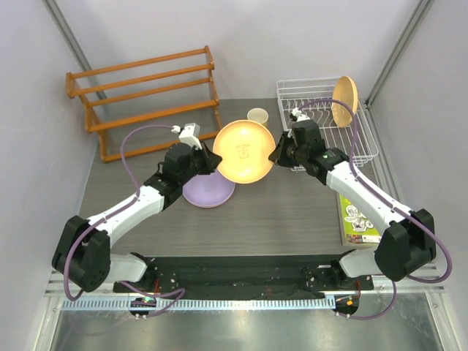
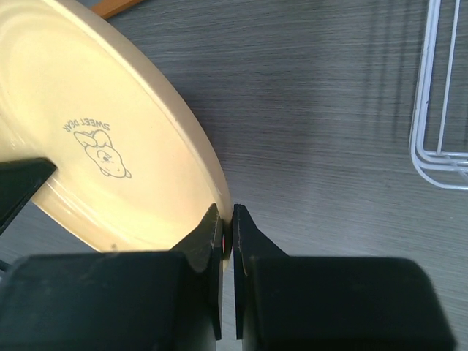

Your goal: Unload the plates from the dish rack

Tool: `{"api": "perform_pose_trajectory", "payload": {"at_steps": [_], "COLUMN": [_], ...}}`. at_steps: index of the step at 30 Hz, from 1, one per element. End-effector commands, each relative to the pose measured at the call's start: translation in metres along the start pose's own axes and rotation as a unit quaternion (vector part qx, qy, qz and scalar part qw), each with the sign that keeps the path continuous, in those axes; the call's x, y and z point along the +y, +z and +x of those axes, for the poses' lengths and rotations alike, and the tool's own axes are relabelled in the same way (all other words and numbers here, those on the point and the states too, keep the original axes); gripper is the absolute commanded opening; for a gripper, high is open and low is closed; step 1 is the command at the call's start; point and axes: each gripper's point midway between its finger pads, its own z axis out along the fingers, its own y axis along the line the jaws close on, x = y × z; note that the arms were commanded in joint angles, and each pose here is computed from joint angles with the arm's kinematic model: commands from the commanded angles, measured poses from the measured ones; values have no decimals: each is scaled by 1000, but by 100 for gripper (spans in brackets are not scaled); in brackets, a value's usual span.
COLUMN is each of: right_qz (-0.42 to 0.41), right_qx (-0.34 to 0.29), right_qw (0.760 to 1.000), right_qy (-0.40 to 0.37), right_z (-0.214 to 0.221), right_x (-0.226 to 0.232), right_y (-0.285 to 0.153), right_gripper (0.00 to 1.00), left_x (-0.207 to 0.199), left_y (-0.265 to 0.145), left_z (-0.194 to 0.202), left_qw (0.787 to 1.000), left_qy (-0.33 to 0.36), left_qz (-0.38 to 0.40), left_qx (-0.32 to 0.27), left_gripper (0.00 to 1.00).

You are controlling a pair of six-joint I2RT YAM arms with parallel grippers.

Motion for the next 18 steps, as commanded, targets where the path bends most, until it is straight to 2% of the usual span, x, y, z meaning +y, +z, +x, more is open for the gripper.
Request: {"api": "perform_pose_trajectory", "payload": {"at_steps": [1, 4, 6, 8, 9, 12, 18], "right_qz": [-34, -5, 21, 41, 55, 79, 103], "right_qx": [-60, -74, -84, -89, -93, -92, -89], "right_qw": [998, 997, 996, 995, 994, 992, 990], "right_qy": [6, 7, 1, -4, -13, -24, -30], "right_z": [-31, -36, -39, -40, -41, -39, -38], "right_x": [20, 9, -1, -9, -14, -25, -37], "right_y": [-16, -17, -19, -21, -23, -25, -24], "right_gripper": [20, 45, 54, 56, 56, 56, 57], "left_x": [11, 22, 29, 40, 48, 64, 94], "left_y": [-4, -12, -20, -27, -33, -40, -46], "left_z": [-5, -8, -11, -19, -13, -19, -1], "left_qw": [999, 997, 995, 990, 987, 978, 972], "left_qy": [37, 44, 48, 52, 66, 80, 35], "left_qz": [-32, -65, -88, -126, -146, -191, -226], "left_qx": [-6, -11, -14, -24, -6, 0, 51], "left_gripper": [0, 0, 0, 0, 0, 0, 0]}}
